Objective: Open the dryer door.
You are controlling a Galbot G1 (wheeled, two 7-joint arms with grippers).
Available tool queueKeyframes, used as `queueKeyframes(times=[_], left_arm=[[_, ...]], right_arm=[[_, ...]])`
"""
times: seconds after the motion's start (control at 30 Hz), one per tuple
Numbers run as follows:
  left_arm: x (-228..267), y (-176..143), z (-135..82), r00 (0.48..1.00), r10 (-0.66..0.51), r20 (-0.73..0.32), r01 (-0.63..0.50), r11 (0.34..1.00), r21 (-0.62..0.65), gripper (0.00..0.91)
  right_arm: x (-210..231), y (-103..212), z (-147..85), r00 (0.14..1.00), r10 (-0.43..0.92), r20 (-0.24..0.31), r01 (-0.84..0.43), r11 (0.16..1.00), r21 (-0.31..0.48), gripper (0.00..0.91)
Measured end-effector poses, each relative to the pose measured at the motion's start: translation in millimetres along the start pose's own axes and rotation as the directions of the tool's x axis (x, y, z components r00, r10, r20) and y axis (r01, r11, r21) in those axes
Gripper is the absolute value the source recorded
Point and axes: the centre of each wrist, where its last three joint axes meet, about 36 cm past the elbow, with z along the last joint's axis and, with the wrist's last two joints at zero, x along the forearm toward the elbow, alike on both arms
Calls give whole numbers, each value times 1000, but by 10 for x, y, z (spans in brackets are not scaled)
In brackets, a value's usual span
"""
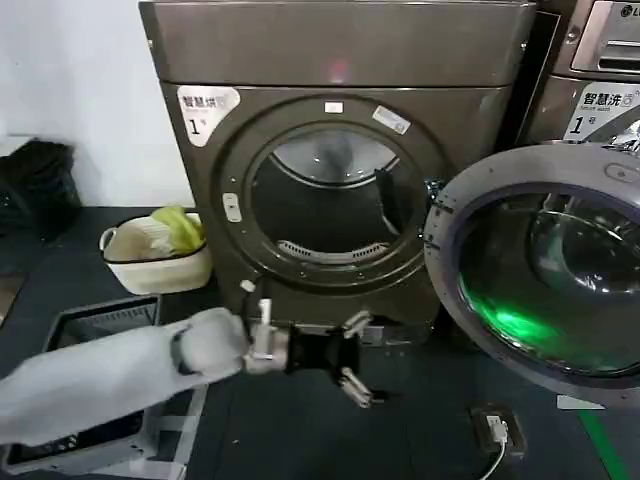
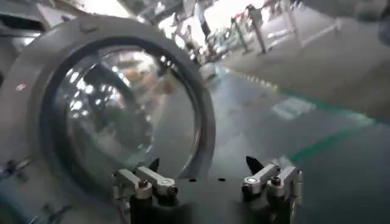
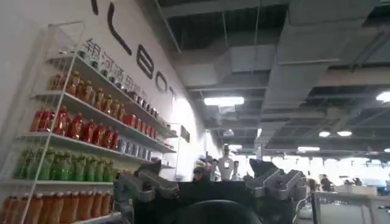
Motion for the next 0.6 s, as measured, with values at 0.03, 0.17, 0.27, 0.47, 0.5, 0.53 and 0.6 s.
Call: queueKeyframes(times=[0.03, 0.17, 0.27, 0.47, 0.5, 0.53, 0.6], left_arm=[[67, 7, 18, 1000, 0, -7, 0, 1000, -19, 907], [396, 39, 135, 998, 35, -57, -40, 995, -87, 907], [637, 58, 201, 993, 51, -105, -63, 992, -110, 907], [1233, 177, 349, 971, 91, -219, -130, 977, -170, 907], [1313, 210, 375, 965, 106, -239, -151, 972, -180, 907], [1384, 241, 405, 959, 121, -255, -171, 968, -183, 907], [1532, 320, 477, 946, 132, -295, -191, 965, -180, 907]], right_arm=[[-1, 12, 0, 1000, -3, 2, 3, 1000, 1, 907], [-10, 29, 2, 1000, -5, 7, 5, 1000, 0, 907], [-21, 20, 25, 1000, -3, 6, 3, 1000, 0, 907], [-59, 14, 48, 1000, -4, 9, 4, 1000, -3, 907], [-62, 21, 51, 1000, -7, 12, 7, 1000, -5, 907], [-67, 27, 54, 1000, -9, 14, 9, 1000, -6, 907], [-82, 40, 55, 1000, -12, 15, 12, 1000, -8, 907]])
